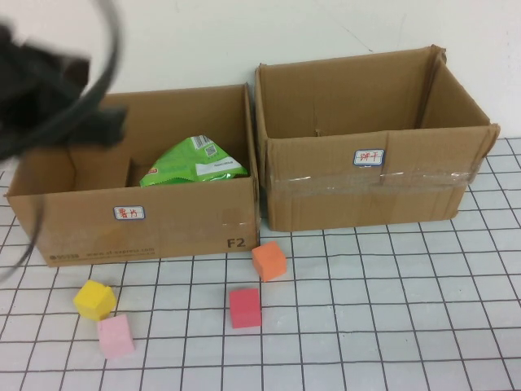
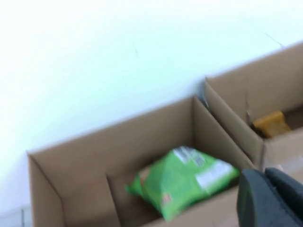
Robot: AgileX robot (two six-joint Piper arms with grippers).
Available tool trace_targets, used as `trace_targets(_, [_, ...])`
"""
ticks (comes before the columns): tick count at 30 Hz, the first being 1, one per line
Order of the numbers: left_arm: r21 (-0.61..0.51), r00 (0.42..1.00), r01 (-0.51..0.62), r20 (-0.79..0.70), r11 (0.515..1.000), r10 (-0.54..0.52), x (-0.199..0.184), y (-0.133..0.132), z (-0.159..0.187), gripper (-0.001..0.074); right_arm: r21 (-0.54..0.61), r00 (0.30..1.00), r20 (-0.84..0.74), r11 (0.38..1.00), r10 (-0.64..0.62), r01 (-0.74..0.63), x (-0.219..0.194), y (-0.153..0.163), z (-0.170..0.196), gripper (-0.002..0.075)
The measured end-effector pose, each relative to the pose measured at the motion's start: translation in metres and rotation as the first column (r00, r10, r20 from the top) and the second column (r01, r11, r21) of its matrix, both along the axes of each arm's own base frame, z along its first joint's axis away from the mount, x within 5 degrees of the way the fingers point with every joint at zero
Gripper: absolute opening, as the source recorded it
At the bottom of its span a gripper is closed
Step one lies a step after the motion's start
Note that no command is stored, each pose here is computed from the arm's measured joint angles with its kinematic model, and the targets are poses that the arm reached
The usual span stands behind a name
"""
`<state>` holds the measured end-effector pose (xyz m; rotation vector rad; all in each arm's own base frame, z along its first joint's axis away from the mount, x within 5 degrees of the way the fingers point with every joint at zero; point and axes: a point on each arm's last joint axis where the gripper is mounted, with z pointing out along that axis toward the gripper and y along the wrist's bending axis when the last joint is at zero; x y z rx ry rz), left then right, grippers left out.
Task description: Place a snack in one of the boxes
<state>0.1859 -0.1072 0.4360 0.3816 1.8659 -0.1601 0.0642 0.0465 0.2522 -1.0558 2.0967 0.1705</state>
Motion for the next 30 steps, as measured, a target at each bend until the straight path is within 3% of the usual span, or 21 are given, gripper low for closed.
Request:
trace_targets(6, [-0.071, 0.999, 0.016, -0.046, 0.997, -0.019, -0.039, 0.025, -0.023, -0.0001, 0.000, 1.000, -0.001, 1.000, 0.000, 0.000, 0.000, 0.000, 0.000, 0.0001])
trace_targets(16, [-0.034, 0.993, 0.006, -0.122, 0.999, -0.010, -0.054, 0.037, -0.065, -0.0001, 0.000, 1.000, -0.003, 1.000, 0.000, 0.000, 0.000, 0.000, 0.000, 0.0001])
trace_targets(23, [-0.224, 0.993, -0.094, -0.085, 0.970, 0.077, -0.100, 0.078, -0.098, -0.0001, 0.004, 1.000, -0.006, 1.000, 0.000, 0.000, 0.000, 0.000, 0.000, 0.0001])
trace_targets(30, [-0.356, 0.977, -0.200, 0.004, 0.913, 0.215, -0.136, 0.103, -0.161, -0.0001, 0.006, 1.000, -0.009, 1.000, 0.001, -0.001, -0.001, 0.000, -0.001, 0.0001])
